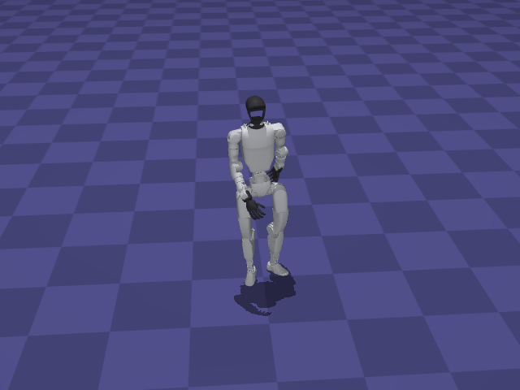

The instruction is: In place motions

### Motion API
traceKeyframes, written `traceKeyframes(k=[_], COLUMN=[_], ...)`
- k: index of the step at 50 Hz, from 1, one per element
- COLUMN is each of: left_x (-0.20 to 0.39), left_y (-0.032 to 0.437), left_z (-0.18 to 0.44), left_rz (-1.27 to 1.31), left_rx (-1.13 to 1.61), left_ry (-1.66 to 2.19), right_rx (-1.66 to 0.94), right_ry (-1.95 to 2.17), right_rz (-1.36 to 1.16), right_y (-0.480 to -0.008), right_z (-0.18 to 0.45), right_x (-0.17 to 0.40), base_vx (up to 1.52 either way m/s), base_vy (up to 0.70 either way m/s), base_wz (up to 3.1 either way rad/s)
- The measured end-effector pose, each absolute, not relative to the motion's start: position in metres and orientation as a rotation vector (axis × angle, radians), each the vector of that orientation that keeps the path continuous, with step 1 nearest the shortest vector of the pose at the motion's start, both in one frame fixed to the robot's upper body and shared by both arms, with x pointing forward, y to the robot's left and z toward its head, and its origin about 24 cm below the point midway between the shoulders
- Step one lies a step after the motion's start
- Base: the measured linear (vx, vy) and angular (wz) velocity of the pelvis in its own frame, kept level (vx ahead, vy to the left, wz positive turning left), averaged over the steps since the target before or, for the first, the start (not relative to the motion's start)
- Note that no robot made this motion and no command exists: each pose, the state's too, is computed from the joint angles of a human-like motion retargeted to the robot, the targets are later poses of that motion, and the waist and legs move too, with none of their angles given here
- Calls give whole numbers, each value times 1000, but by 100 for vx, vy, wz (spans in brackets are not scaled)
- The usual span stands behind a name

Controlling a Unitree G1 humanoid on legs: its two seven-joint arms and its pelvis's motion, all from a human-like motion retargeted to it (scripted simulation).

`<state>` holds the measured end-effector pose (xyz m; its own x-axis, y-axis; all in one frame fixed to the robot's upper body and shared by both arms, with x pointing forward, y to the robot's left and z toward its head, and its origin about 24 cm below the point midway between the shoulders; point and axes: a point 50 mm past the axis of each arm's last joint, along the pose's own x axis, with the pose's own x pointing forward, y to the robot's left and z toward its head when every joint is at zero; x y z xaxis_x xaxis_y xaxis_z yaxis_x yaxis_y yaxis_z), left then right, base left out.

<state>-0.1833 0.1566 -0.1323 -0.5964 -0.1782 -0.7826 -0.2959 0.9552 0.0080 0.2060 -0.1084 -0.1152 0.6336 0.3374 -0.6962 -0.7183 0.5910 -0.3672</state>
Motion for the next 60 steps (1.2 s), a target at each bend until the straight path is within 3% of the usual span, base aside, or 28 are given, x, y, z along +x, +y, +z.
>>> traceKeyframes(k=[6,12,15,20,24,27,33,38,45,49,53,57,60], left_x=[-9,157,214,258,246,207,40,-127,-235,-240,-197,-106,-14], left_y=[155,116,104,119,140,156,167,152,118,122,144,170,183], left_z=[-180,-153,-122,-87,-97,-125,-181,-156,-104,-100,-127,-163,-177], left_rz=[107,-292,-436,-437,-359,-314,-216,30,141,179,161,24,-142], left_rx=[-244,-220,-93,191,323,331,105,-303,-515,-478,-358,-146,28], left_ry=[1723,1168,924,672,701,871,1500,2034,2240,2292,2197,1986,1768], right_rx=[-632,-268,-165,-211,-256,-293,-453,-557,-484,-572,-726,-697,-526], right_ry=[1344,2136,2265,2302,2270,2143,1646,1121,577,438,563,945,1382], right_rz=[470,117,-36,-112,-94,-17,299,578,779,779,717,645,489], right_y=[-190,-231,-235,-240,-241,-238,-212,-146,-58,-60,-97,-148,-185], right_z=[-178,-147,-126,-111,-119,-139,-176,-159,-89,-77,-108,-158,-178], right_x=[52,-125,-173,-201,-185,-143,5,144,239,246,216,135,44], base_vx=[-2,3,2,0,-2,-1,1,1,-2,-2,1,0,-1], base_vy=[2,2,0,0,4,4,2,-2,-3,-2,-1,1,0], base_wz=[52,58,37,4,-24,-25,-44,-60,-34,13,28,30,36])
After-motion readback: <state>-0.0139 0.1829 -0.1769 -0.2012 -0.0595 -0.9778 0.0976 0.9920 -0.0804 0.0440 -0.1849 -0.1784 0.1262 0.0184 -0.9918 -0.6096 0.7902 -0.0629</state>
